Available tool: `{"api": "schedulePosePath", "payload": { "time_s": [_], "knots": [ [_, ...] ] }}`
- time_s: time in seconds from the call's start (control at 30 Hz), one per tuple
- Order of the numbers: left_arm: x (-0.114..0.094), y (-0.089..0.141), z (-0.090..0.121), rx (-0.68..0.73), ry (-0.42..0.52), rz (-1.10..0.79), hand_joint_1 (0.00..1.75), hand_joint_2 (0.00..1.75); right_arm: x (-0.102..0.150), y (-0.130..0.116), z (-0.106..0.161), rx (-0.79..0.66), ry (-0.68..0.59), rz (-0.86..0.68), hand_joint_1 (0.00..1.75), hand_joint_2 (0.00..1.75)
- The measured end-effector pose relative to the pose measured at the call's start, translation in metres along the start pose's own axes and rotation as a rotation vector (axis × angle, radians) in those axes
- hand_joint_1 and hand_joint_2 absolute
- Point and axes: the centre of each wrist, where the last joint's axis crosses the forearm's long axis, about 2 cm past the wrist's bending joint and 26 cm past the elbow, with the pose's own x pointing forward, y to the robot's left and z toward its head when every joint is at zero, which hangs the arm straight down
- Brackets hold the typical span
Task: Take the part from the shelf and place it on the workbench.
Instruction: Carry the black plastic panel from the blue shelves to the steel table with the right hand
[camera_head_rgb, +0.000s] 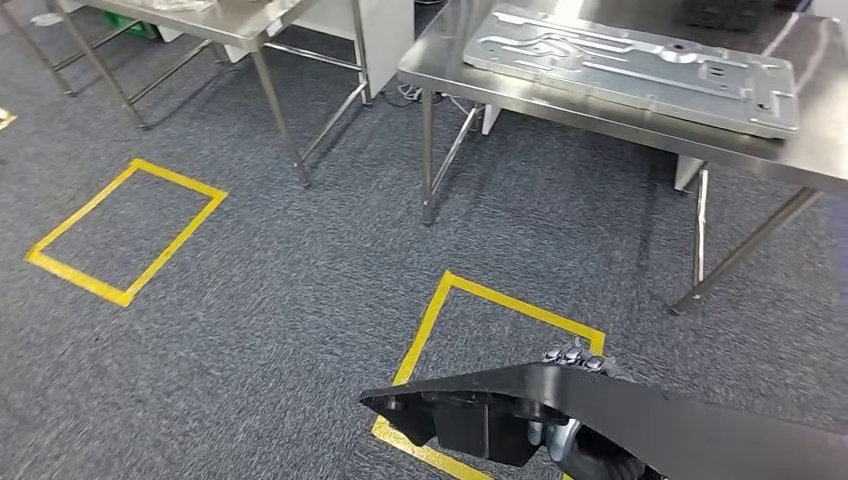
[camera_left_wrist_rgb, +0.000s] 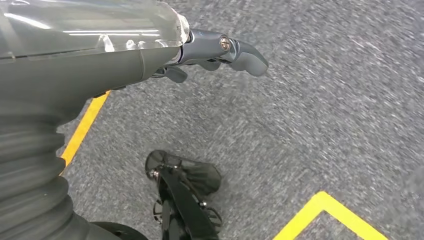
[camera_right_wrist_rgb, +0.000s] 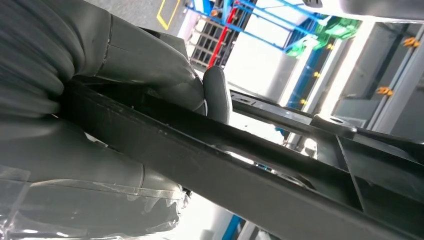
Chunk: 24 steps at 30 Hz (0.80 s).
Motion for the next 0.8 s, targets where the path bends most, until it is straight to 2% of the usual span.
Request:
{"api": "schedulePosePath", "payload": {
  "time_s": [0.5, 0.8],
  "knots": [
    [0.004, 0.0, -0.002, -0.001, 0.001, 0.023, 0.0, 1.75, -0.009, -0.007, -0.001, 0.003, 0.01, -0.016, 1.75, 1.75],
    [0.01, 0.001, -0.006, -0.003, 0.005, 0.036, 0.0, 1.75, -0.016, -0.022, -0.012, 0.008, -0.019, -0.019, 1.75, 1.75]
  ]
}}
